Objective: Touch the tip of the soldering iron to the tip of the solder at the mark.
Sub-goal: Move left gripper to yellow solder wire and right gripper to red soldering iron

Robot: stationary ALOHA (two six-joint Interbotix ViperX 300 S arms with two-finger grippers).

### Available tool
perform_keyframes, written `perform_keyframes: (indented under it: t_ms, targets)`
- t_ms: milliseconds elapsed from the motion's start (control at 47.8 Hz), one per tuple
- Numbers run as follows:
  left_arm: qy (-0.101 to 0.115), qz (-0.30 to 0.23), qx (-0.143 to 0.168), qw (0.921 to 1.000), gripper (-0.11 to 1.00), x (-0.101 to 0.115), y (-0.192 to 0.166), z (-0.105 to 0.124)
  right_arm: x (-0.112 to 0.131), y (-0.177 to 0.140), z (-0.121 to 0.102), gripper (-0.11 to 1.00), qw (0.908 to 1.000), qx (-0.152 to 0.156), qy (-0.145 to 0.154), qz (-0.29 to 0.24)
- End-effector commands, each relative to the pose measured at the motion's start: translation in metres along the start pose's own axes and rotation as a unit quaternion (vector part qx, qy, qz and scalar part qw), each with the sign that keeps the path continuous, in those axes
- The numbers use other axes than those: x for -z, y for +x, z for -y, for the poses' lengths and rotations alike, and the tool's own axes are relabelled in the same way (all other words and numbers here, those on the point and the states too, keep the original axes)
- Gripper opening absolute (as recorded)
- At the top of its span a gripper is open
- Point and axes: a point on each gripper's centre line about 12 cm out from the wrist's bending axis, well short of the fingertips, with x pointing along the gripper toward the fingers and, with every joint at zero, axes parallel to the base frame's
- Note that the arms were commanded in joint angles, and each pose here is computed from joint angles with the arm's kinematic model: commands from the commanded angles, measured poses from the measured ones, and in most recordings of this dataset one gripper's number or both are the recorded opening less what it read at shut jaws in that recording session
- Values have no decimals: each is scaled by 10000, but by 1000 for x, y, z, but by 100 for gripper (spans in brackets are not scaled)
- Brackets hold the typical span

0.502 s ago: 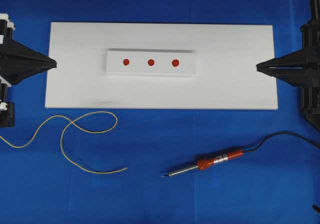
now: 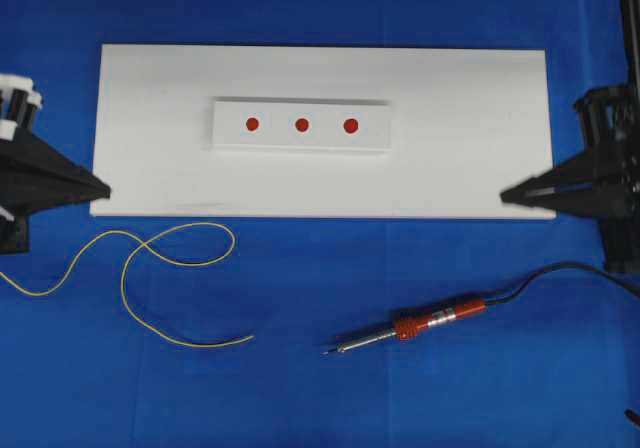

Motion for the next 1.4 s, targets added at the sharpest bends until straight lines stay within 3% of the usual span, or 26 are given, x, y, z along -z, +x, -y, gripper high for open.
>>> perform_keyframes:
  t_ms: [0,125,209,314,397,460,627,878,1066,1380]
  targets:
    - [4,-62,184,9998,0,5,7,8,1,6,-10,-1,9997,-222,95,-70]
    - [-3,-371,393,9985,3,21,19,17,19,15,-19,18,9977,-381,352,-431]
    - [-38,-626,556,9965,21,34,26,26,30,21,-22,41,9958,-412,540,-609]
    - [-92,-950,798,9922,53,49,33,39,46,28,-28,74,9938,-475,626,-791]
    - [-141,-1231,1041,9868,78,66,38,53,59,32,-33,92,9924,-549,653,-885]
    - [-184,-1349,1219,9832,86,77,43,64,70,32,-36,89,9915,-561,704,-942]
    - [-323,-1604,1435,9760,85,108,55,82,101,34,-44,89,9899,-599,838,-974]
    - [-344,-1969,1489,9684,84,160,75,94,154,46,-54,89,9847,-255,941,-1446]
    - [-325,-2310,1405,9622,83,195,81,95,177,53,-59,89,9832,-33,935,-1567]
    - [-287,-2564,1339,9568,83,213,81,94,205,63,-60,86,9772,299,895,-1900]
